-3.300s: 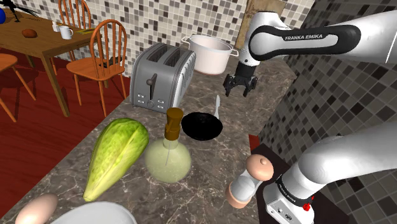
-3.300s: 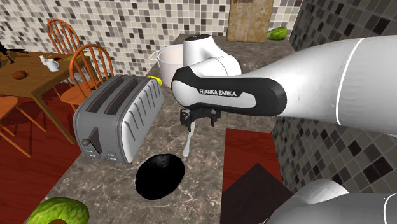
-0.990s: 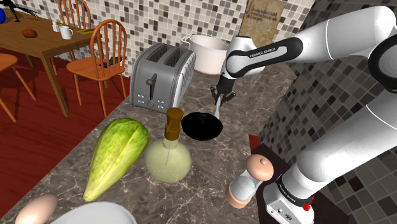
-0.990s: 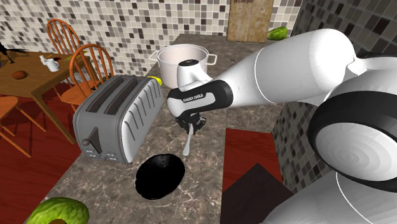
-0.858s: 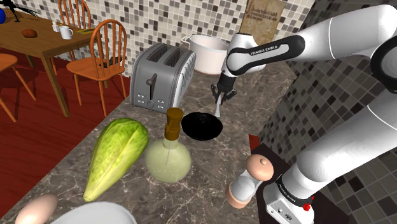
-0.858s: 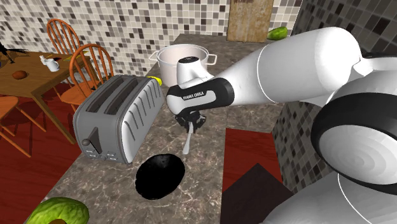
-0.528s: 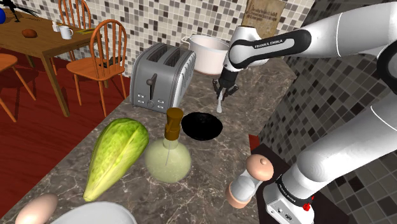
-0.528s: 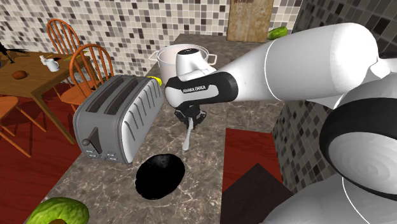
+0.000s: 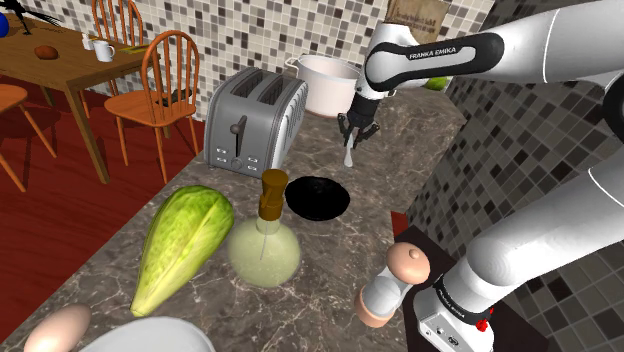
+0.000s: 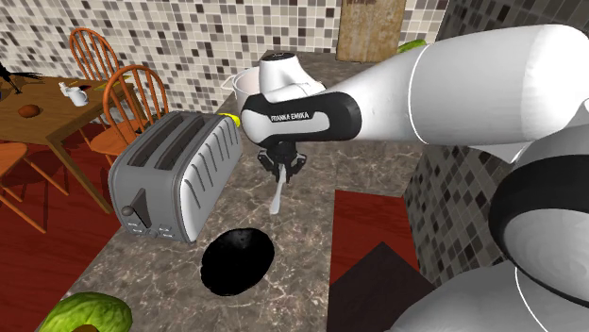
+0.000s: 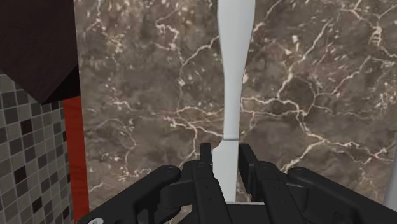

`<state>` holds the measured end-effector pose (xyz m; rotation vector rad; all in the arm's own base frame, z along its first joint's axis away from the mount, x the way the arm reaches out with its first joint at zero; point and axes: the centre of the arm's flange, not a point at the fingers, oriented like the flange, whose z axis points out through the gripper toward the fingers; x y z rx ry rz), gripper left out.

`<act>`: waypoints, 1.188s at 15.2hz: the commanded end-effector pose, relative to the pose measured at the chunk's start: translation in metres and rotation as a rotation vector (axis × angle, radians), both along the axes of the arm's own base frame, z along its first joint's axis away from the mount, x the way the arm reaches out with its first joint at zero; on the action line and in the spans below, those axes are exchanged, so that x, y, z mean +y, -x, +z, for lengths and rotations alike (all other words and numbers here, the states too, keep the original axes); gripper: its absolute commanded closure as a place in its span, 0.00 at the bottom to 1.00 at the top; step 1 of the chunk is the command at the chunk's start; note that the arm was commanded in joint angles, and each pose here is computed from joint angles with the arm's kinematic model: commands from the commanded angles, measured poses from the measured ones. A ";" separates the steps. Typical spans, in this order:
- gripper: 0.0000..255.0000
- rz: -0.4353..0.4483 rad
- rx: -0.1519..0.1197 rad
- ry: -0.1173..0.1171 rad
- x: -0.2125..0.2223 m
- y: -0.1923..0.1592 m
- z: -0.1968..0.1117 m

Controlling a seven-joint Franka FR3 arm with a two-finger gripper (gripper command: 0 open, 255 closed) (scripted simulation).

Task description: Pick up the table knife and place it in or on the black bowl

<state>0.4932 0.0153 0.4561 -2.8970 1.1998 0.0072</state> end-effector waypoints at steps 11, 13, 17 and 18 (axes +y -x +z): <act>1.00 0.000 0.000 0.000 0.058 0.032 0.042; 1.00 0.000 0.000 0.000 0.081 0.045 0.044; 1.00 0.000 0.000 0.000 0.127 0.071 0.047; 1.00 0.000 0.000 0.000 0.138 0.077 0.048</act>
